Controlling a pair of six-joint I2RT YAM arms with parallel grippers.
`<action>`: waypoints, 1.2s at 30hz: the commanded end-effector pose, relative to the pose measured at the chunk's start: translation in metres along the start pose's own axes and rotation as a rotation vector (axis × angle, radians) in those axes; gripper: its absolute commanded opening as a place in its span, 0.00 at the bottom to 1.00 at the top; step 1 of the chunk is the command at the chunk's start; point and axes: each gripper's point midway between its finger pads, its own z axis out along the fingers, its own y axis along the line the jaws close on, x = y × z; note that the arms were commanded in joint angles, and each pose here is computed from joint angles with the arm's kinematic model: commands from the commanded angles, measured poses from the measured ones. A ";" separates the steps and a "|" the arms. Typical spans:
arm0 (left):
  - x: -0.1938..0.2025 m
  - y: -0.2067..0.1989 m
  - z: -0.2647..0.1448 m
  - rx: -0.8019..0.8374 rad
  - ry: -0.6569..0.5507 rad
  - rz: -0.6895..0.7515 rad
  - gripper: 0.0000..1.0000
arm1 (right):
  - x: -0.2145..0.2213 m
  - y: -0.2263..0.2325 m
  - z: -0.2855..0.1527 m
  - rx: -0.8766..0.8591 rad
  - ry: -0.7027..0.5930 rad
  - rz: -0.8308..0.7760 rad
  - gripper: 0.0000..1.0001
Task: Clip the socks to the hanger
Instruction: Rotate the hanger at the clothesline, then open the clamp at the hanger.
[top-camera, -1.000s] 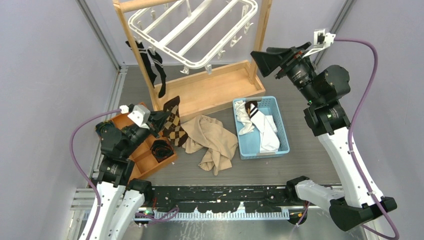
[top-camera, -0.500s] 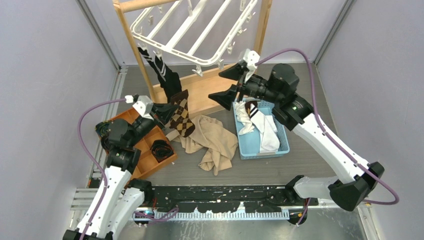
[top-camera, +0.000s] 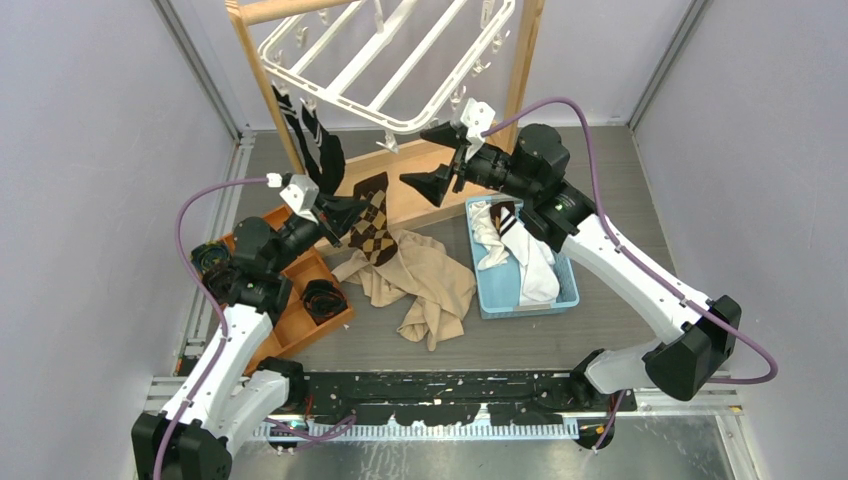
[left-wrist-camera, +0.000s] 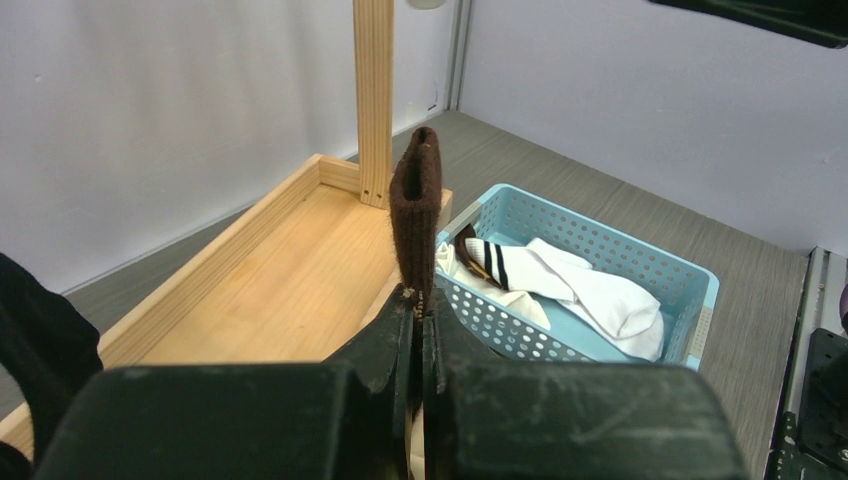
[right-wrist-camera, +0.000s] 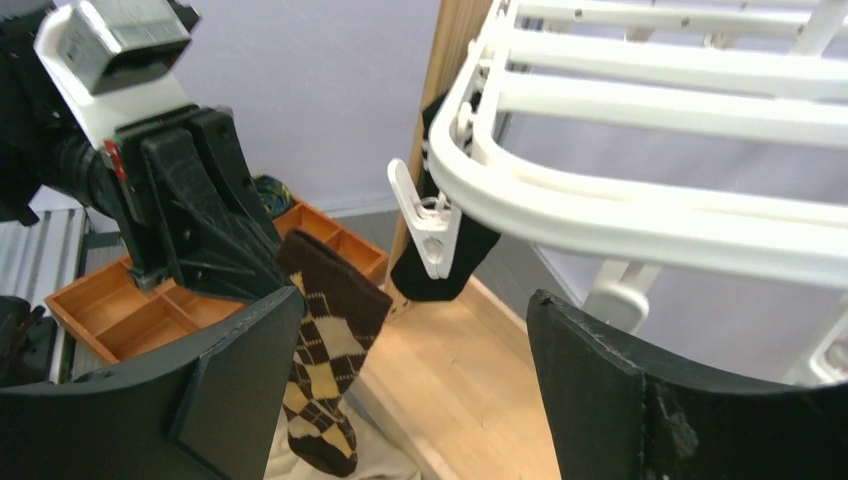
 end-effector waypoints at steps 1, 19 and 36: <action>-0.025 -0.005 0.003 0.029 -0.082 0.059 0.00 | -0.031 0.004 0.012 0.006 -0.122 -0.057 0.86; -0.017 -0.002 0.001 0.011 -0.071 0.076 0.00 | -0.026 0.004 0.041 0.175 -0.163 -0.068 0.81; -0.012 -0.005 -0.005 0.010 -0.051 0.099 0.00 | -0.026 0.000 0.061 0.290 -0.241 -0.032 0.76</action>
